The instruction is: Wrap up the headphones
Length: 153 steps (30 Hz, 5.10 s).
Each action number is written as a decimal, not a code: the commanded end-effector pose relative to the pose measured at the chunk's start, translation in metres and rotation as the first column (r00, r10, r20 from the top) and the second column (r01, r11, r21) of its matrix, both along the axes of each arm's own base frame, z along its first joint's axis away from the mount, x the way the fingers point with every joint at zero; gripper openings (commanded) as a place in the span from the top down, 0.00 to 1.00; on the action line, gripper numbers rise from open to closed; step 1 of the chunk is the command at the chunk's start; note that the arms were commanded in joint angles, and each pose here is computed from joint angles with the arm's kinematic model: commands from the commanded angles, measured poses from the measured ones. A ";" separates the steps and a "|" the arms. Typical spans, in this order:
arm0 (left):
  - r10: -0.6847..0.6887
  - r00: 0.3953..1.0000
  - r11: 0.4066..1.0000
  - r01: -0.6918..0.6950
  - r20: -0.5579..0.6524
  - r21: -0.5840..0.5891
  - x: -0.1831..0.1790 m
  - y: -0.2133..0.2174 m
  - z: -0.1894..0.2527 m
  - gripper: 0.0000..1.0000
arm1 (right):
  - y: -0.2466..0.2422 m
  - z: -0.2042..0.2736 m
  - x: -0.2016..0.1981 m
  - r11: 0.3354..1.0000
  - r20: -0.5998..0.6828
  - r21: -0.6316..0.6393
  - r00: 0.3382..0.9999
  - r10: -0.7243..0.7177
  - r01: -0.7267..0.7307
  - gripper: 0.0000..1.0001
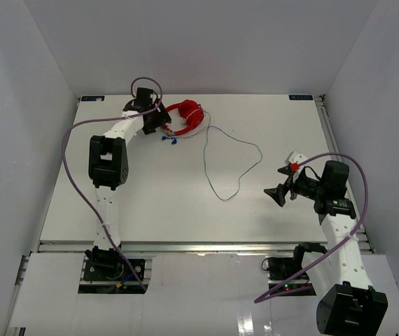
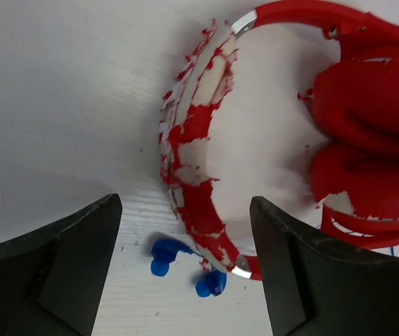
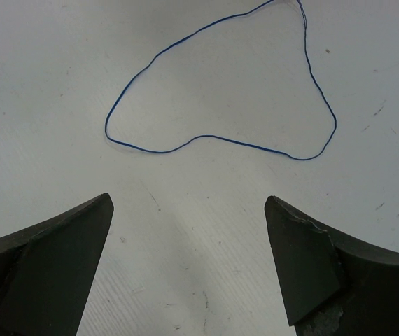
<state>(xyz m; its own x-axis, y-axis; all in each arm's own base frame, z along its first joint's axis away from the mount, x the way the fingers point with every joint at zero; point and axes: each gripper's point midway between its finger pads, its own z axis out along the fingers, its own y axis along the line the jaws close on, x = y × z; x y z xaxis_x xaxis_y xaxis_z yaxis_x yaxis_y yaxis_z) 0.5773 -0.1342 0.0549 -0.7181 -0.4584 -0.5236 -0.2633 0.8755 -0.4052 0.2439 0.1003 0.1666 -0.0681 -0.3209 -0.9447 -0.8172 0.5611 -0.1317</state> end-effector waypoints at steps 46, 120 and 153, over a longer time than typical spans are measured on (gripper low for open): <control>-0.210 0.762 0.953 0.300 0.613 -0.047 -0.260 -0.022 0.283 1.00 | 0.119 0.108 0.026 0.951 0.134 0.154 0.959 0.250 -0.269 0.10; 0.161 0.761 0.987 -0.142 0.628 -0.081 -0.164 0.010 0.343 1.00 | 0.155 0.071 0.038 0.831 0.342 -0.554 0.894 0.290 -0.057 0.92; -0.718 0.489 0.667 0.687 0.496 0.287 -0.256 -0.140 0.186 1.00 | 0.160 0.165 0.072 0.920 0.442 -0.391 0.868 0.225 -0.040 0.92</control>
